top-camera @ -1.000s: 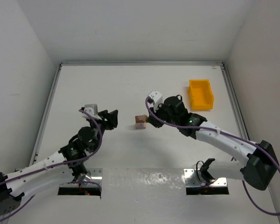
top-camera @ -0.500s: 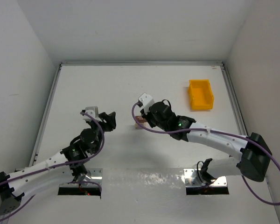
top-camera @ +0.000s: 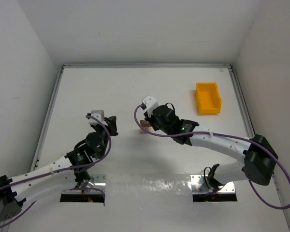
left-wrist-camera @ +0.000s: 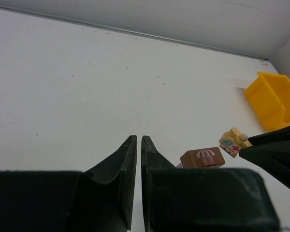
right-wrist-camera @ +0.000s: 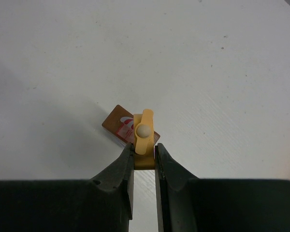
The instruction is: Build the wood block tower
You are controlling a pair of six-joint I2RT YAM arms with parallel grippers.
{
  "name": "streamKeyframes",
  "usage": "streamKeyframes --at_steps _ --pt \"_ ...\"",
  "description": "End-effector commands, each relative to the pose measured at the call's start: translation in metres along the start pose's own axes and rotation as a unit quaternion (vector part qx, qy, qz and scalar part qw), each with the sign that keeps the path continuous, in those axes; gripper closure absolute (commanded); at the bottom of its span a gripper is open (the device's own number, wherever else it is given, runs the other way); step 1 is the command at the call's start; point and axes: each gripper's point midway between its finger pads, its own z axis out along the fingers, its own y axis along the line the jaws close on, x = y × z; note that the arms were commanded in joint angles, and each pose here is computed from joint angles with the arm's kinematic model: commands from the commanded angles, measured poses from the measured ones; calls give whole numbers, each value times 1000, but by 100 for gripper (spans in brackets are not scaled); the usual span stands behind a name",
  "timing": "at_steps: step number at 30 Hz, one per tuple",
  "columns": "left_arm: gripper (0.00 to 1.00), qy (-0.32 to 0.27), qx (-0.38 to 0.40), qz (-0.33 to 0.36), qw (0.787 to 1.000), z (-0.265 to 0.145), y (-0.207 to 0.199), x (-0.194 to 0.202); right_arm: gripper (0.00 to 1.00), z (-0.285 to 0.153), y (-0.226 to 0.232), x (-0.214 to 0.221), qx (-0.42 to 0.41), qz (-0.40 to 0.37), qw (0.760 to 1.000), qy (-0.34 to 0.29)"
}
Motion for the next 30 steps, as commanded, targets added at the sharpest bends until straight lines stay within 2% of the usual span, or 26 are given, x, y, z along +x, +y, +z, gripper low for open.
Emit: streamKeyframes --at_steps 1,9,30 --pt "93 -13 -5 -9 1000 3 0 -6 100 4 5 -16 -6 14 999 -32" --pt "72 -13 -1 -8 1000 3 -2 -6 100 9 10 -9 -11 9 1000 -19" --pt "71 -6 4 2 1000 5 -6 -2 98 16 14 3 -16 13 1000 -5"
